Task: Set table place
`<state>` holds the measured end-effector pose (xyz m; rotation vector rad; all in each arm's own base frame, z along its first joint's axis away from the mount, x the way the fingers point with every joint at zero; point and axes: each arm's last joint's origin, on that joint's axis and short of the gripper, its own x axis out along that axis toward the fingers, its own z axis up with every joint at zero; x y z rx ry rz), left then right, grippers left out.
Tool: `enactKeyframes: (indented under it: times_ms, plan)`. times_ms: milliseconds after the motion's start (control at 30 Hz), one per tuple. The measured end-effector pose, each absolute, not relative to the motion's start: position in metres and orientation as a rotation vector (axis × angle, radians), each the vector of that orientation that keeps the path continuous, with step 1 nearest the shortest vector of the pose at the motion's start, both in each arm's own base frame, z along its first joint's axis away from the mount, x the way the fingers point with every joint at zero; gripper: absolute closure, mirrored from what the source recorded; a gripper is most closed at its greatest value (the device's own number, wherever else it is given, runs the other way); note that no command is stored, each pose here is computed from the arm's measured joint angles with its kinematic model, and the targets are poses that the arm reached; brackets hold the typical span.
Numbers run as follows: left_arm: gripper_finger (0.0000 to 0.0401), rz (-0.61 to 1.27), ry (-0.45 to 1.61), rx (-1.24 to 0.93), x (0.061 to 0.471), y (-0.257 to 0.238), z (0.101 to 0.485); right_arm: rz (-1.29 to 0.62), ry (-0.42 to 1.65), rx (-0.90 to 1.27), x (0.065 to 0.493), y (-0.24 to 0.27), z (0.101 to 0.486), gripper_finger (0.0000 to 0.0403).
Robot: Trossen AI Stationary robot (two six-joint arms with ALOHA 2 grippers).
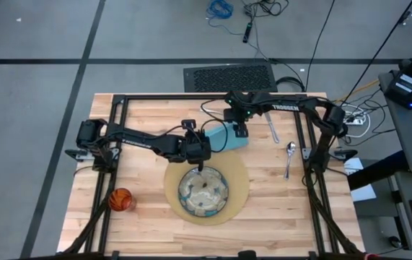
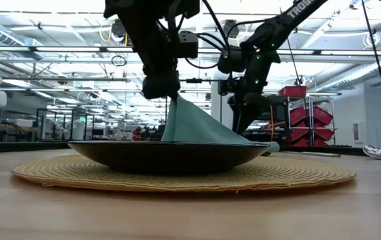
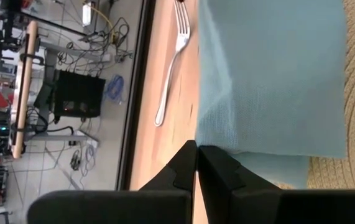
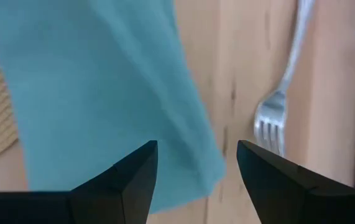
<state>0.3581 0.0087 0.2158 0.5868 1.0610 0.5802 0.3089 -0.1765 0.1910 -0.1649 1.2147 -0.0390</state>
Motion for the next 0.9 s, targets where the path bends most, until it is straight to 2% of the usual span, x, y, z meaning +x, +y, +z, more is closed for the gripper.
enactKeyframes:
  times_ms: [167,367,433,567,600,767,900]
  plan:
    - [0.0401,0.579,1.066,0.589,0.358,0.009,0.215,0.003,1.209,-0.154,0.311,-0.179,0.182,0.0203]
    - [0.0401,0.584,1.083,0.581,0.356,0.009,0.214,0.005,1.252,-0.142,0.312,-0.183,0.169,0.0248]
    - [0.0401,0.584,1.089,0.583,0.355,0.009,0.214,0.001,1.257,-0.132,0.311,-0.185,0.167,0.0276]
    - [0.0401,0.584,1.09,0.583,0.355,0.009,0.214,-0.001,1.254,-0.129,0.311,-0.185,0.168,0.0376]
    - [0.0401,0.584,1.09,0.583,0.355,0.009,0.214,-0.001,1.252,-0.129,0.311,-0.185,0.169,0.0388]
    - [0.0401,0.543,1.092,0.55,0.356,0.01,0.213,-0.013,1.296,-0.064,0.305,-0.181,0.172,0.04]
    - [0.0395,0.411,1.066,0.432,0.36,0.014,0.212,-0.029,1.333,-0.013,0.301,-0.179,0.172,0.0401]
